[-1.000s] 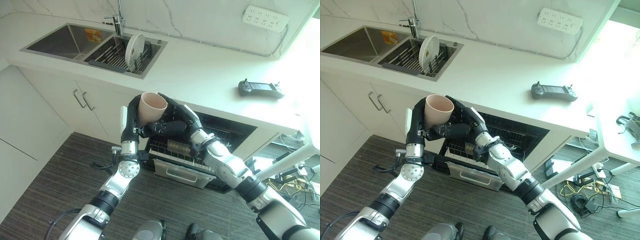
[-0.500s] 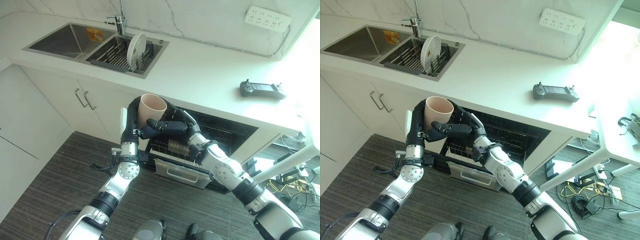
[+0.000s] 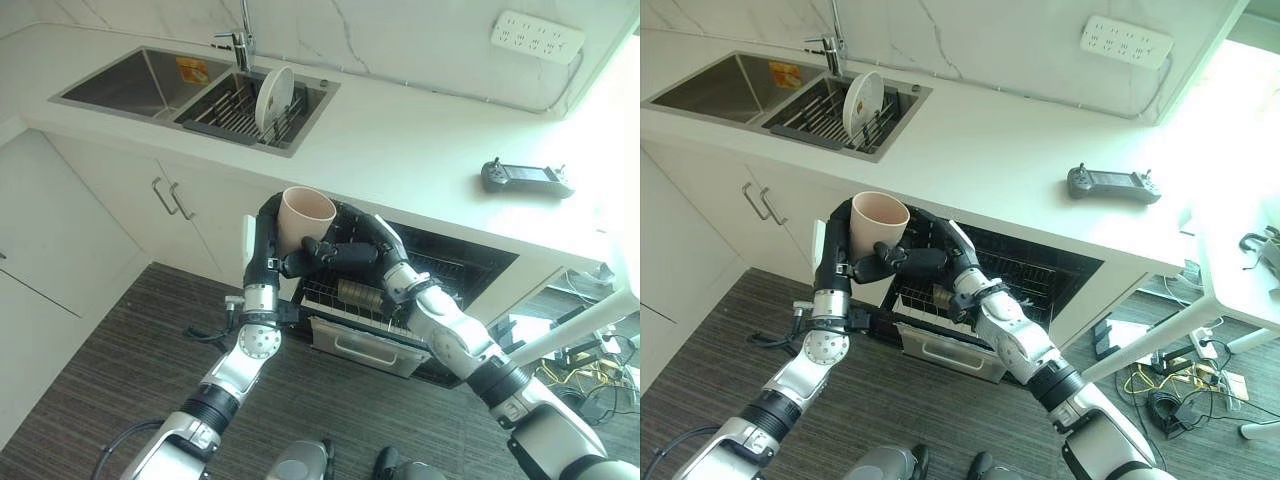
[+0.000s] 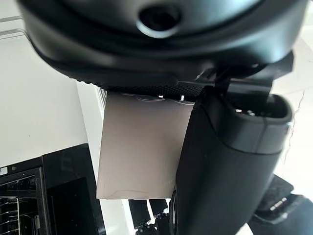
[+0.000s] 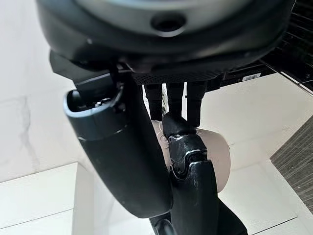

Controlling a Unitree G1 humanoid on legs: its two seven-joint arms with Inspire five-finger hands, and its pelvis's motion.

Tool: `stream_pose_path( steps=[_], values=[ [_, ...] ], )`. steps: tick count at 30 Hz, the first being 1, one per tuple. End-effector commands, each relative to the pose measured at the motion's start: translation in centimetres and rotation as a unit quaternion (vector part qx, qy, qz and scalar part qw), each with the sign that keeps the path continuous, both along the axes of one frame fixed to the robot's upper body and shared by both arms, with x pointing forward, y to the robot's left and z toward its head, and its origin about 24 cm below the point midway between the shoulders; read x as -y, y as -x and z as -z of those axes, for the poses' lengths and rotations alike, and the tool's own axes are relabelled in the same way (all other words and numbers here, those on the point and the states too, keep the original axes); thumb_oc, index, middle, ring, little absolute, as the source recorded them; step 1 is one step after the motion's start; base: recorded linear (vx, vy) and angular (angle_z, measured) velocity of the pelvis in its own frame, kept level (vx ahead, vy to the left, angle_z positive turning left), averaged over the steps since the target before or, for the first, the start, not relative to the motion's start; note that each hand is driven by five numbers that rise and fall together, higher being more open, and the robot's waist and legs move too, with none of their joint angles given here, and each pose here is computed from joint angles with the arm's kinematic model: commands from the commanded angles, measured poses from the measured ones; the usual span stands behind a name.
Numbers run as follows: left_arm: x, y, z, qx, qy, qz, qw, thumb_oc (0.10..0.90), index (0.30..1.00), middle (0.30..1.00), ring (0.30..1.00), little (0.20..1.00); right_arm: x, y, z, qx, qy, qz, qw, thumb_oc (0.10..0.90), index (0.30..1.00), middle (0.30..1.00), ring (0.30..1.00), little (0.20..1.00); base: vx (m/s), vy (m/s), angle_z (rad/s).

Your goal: Place the dishes in the dishwasher.

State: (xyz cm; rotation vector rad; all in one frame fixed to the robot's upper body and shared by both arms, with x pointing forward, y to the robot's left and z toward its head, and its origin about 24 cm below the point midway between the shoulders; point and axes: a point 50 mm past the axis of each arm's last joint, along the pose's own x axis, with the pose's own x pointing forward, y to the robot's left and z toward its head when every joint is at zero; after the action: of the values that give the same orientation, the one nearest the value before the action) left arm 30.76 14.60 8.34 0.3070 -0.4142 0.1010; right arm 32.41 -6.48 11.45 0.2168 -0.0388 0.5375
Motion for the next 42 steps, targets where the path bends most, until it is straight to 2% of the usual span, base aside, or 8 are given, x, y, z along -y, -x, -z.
stream_pose_path(
  steps=[1,16,17,27,31,36,39,42],
  values=[
    [13.7,5.1,-2.8,0.114,-0.064,0.325,0.937,0.400,0.300,0.300,0.300,0.300,-10.1,4.5,-12.8,0.219,-0.175,-0.202,0.939,0.400,0.300,0.300,0.300,0.300,0.00,0.000,0.00],
    [13.7,4.7,-3.0,0.117,-0.068,0.317,0.939,0.400,0.300,0.300,0.300,0.300,-9.8,4.7,-13.4,0.228,-0.186,-0.200,0.935,0.400,0.300,0.300,0.300,0.300,0.00,0.000,0.00],
    [13.7,4.7,-3.1,0.117,-0.068,0.317,0.939,0.400,0.300,0.300,0.300,0.300,-9.8,4.6,-13.4,0.222,-0.188,-0.199,0.936,0.800,0.900,0.900,0.900,0.900,0.00,0.000,0.00],
    [13.1,4.3,-2.7,0.109,-0.050,0.282,0.952,0.400,0.300,0.300,0.300,0.300,-10.0,5.1,-13.1,0.208,-0.191,-0.223,0.933,0.800,0.900,0.900,0.900,0.900,0.00,0.000,0.00],
    [11.5,4.0,-2.2,0.136,-0.055,0.193,0.970,0.400,0.300,0.300,0.300,0.300,-9.3,4.4,-12.7,0.184,-0.215,-0.179,0.942,0.800,0.900,0.900,0.900,0.900,0.00,0.000,0.00],
    [11.3,4.2,-2.4,0.147,-0.036,0.200,0.968,0.400,0.300,0.300,0.300,0.300,-9.0,4.3,-12.7,0.177,-0.233,-0.171,0.941,0.800,0.900,0.900,0.900,0.900,0.00,0.000,0.00],
    [11.5,4.7,-2.1,0.156,-0.047,0.208,0.964,0.400,0.300,0.300,0.300,0.300,-8.7,4.1,-12.8,0.212,-0.204,-0.148,0.944,0.800,0.900,0.900,0.900,0.900,0.00,0.000,0.00],
    [11.7,4.9,-2.2,0.169,-0.066,0.216,0.959,0.400,0.300,0.300,0.300,0.300,-8.5,4.2,-13.2,0.276,-0.137,-0.139,0.941,0.800,0.900,0.900,0.900,0.900,0.00,-0.003,-0.01]
  ],
)
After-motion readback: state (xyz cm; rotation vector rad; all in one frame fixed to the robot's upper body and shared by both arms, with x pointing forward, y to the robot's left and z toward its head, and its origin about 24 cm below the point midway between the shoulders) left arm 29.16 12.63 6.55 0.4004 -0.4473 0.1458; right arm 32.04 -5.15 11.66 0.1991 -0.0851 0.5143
